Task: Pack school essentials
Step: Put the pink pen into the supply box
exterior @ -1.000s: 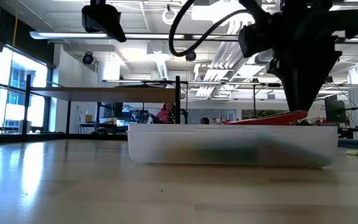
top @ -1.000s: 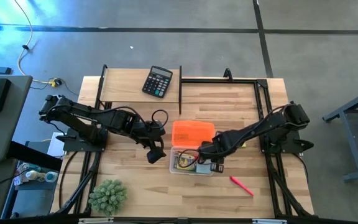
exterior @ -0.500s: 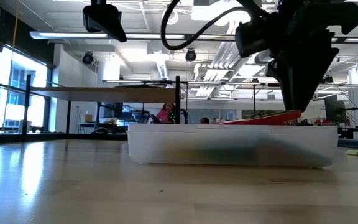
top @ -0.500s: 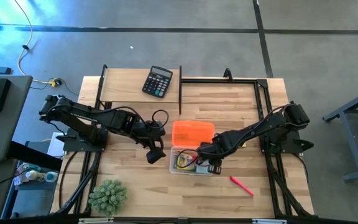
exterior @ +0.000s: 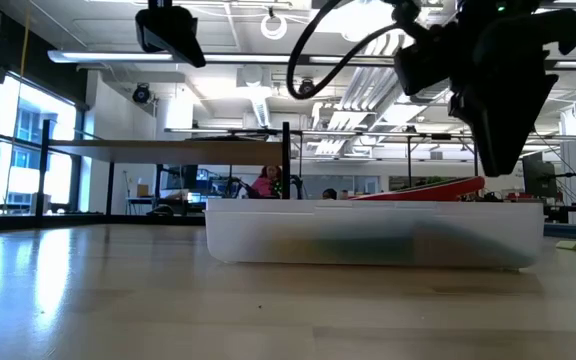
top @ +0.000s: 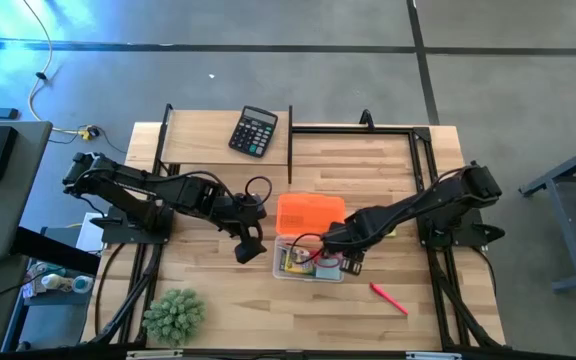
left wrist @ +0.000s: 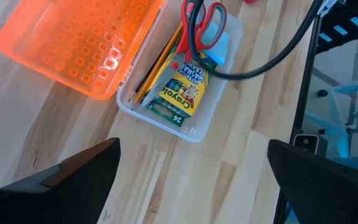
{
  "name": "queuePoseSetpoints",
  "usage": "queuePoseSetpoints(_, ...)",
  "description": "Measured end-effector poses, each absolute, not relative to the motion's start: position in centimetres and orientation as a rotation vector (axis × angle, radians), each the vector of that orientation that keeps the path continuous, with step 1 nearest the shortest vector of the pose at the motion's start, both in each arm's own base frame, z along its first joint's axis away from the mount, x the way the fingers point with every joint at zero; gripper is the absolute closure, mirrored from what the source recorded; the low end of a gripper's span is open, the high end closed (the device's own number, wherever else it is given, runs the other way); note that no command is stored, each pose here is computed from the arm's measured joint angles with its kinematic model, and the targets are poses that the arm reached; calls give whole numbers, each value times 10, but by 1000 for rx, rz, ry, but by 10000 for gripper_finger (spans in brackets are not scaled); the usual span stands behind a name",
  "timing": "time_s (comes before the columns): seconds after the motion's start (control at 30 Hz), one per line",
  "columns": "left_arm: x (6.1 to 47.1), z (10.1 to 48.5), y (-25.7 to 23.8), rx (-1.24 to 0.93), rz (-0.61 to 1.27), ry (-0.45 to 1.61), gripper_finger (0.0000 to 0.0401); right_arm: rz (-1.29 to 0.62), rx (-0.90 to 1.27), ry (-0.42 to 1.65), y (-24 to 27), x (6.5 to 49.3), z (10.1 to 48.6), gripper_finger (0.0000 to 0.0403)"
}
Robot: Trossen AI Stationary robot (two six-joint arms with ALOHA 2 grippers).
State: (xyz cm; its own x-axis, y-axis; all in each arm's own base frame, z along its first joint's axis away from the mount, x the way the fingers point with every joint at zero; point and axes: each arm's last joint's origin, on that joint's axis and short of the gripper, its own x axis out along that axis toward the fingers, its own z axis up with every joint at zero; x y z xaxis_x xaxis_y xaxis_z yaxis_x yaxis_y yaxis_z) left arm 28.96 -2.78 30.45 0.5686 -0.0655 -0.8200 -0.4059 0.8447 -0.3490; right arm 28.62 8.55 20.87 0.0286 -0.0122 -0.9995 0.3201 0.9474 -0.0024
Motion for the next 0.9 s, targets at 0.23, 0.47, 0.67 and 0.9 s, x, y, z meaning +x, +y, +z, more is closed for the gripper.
queuePoseSetpoints(0.23,290,305,-28,-512,188,958,6,-427,205,1466,75,269,231,261)
queuePoseSetpoints(0.47,290,305,-28,-477,170,960,6,-584,272,1346,60,254,256,261)
queuePoseSetpoints(0.67,290,305,-28,-454,158,961,6,-619,379,1320,55,239,271,261)
queuePoseSetpoints(0.9,290,305,-28,-439,150,963,6,-593,572,1424,62,217,251,261)
